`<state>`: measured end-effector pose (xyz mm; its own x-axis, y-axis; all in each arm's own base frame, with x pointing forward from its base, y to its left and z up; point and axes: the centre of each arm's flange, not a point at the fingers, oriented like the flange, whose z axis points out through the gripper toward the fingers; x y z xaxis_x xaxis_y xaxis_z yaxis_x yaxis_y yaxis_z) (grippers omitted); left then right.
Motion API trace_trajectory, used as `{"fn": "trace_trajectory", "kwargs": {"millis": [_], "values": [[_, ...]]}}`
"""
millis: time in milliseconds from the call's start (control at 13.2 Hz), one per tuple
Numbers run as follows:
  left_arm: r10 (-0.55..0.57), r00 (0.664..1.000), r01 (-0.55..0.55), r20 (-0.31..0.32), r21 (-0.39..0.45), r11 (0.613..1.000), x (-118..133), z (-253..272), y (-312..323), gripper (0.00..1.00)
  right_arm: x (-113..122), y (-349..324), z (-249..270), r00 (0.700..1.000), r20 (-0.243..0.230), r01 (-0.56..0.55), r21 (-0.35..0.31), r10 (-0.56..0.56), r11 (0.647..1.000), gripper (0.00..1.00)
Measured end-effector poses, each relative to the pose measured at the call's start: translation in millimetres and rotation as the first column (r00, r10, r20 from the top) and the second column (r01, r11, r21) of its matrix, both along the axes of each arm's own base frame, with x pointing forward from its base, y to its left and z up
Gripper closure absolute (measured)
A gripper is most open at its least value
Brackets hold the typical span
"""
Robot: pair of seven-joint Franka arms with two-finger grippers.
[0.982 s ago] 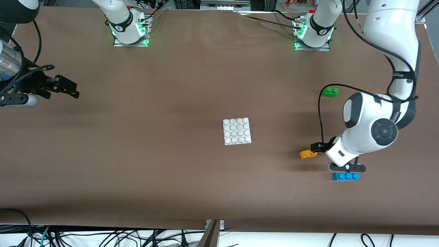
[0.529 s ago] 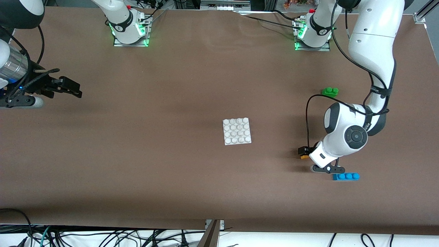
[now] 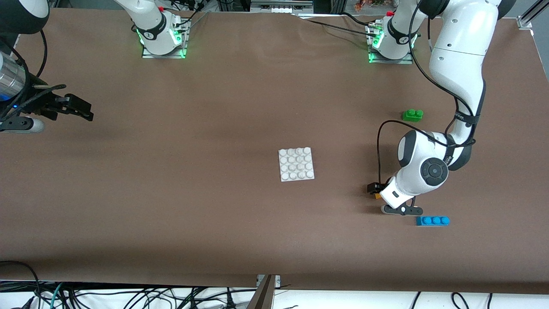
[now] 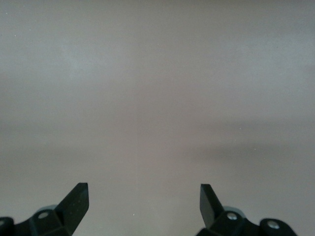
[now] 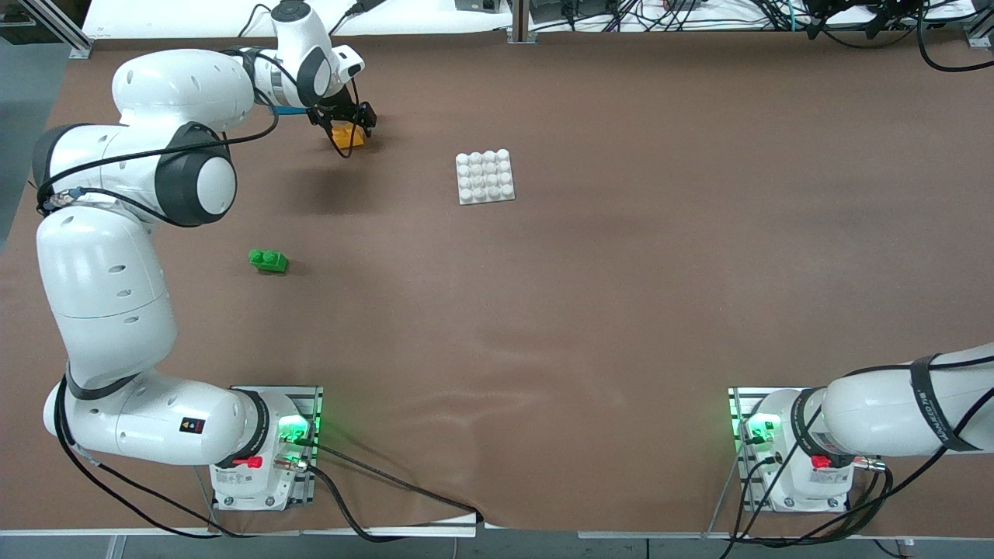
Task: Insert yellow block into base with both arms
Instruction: 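Lower the left gripper onto the yellow block and close on it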
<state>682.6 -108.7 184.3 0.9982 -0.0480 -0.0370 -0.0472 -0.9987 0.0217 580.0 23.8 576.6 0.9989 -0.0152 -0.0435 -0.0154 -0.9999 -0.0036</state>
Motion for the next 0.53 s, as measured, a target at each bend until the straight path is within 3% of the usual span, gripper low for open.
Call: {"fn": "trace_trajectory", "kwargs": {"millis": [227,378,529], "values": [[0.008,1.000,-0.008,-0.004,0.002,1.000,-0.4,-2.6,3.6,0.06,-0.5,-0.6,-3.6,1.000,-0.007,-0.001,-0.006,0.001,1.000,0.00],[0.015,1.000,-0.015,-0.004,0.002,1.000,-0.3,-2.7,4.2,0.26,-0.6,-1.7,-4.5,1.000,-0.009,-0.002,-0.018,0.002,1.000,0.00],[0.020,1.000,-0.020,-0.003,0.002,1.000,0.0,-2.5,5.2,0.31,-0.6,-1.8,-4.6,1.000,-0.009,-0.002,-0.019,0.002,1.000,0.00]]}}
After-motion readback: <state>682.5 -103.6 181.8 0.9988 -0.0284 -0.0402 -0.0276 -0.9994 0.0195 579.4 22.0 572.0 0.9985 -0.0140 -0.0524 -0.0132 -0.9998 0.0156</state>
